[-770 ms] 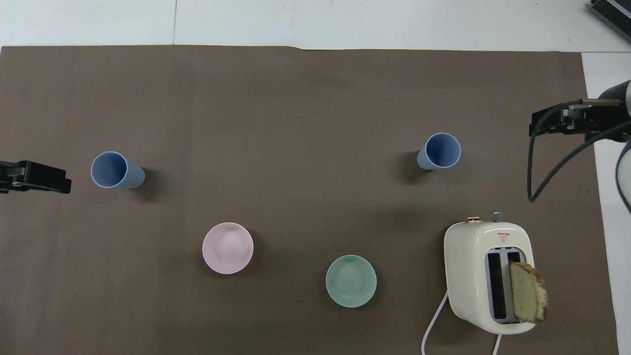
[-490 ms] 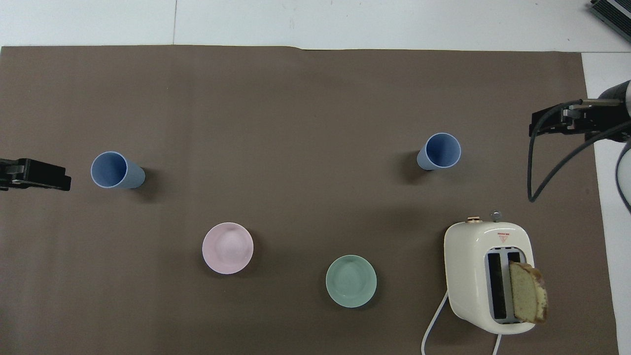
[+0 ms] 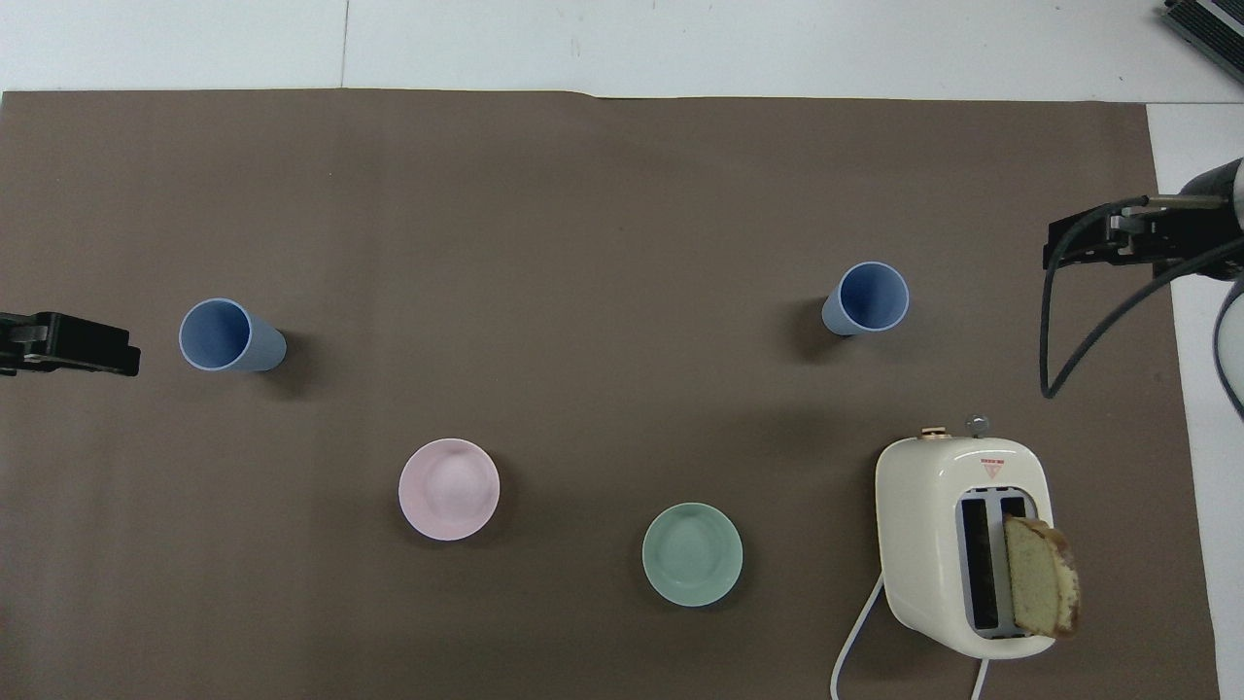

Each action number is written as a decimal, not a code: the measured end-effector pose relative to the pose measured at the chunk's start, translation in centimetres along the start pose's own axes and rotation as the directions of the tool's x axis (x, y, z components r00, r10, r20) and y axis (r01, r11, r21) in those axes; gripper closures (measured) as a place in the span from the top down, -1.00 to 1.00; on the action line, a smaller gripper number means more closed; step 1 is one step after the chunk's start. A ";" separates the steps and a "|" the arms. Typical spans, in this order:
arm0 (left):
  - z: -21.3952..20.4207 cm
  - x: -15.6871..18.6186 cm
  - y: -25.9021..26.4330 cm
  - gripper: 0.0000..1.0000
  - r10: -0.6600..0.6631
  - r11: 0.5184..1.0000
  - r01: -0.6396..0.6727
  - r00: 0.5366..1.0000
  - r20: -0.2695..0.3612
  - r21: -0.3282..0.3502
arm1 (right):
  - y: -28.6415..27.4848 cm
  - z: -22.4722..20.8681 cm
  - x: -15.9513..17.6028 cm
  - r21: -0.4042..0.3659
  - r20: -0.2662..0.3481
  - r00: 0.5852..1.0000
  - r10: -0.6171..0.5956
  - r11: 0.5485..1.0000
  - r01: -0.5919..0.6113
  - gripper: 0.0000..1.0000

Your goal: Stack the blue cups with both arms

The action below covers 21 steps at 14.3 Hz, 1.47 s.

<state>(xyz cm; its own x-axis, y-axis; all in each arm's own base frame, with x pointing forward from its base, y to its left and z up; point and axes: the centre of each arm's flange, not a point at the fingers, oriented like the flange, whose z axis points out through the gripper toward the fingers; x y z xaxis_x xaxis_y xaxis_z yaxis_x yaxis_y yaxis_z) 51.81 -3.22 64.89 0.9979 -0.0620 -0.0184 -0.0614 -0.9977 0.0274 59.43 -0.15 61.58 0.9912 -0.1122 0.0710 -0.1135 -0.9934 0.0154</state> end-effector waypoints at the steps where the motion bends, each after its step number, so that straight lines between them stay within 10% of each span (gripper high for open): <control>1: 0.0 0.0 -0.1 1.00 -0.002 1.000 0.002 1.000 0.000 0.000 | 0.0 0.0 0.0 0.000 0.000 1.000 0.000 1.000 0.000 1.00; 21: 10.1 6.8 -8.4 1.00 -0.130 0.991 0.129 0.989 -0.067 -0.018 | 0.0 0.0 0.0 0.000 0.000 1.000 0.000 1.000 0.000 1.00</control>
<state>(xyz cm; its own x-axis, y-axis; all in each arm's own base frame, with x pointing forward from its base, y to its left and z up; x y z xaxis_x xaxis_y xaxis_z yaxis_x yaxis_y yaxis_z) 58.91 4.43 54.48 0.9965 0.0706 0.0448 0.0686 -0.9967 0.0427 59.43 -0.15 61.58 0.9912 -0.1121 0.0710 -0.1135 -0.9934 0.0153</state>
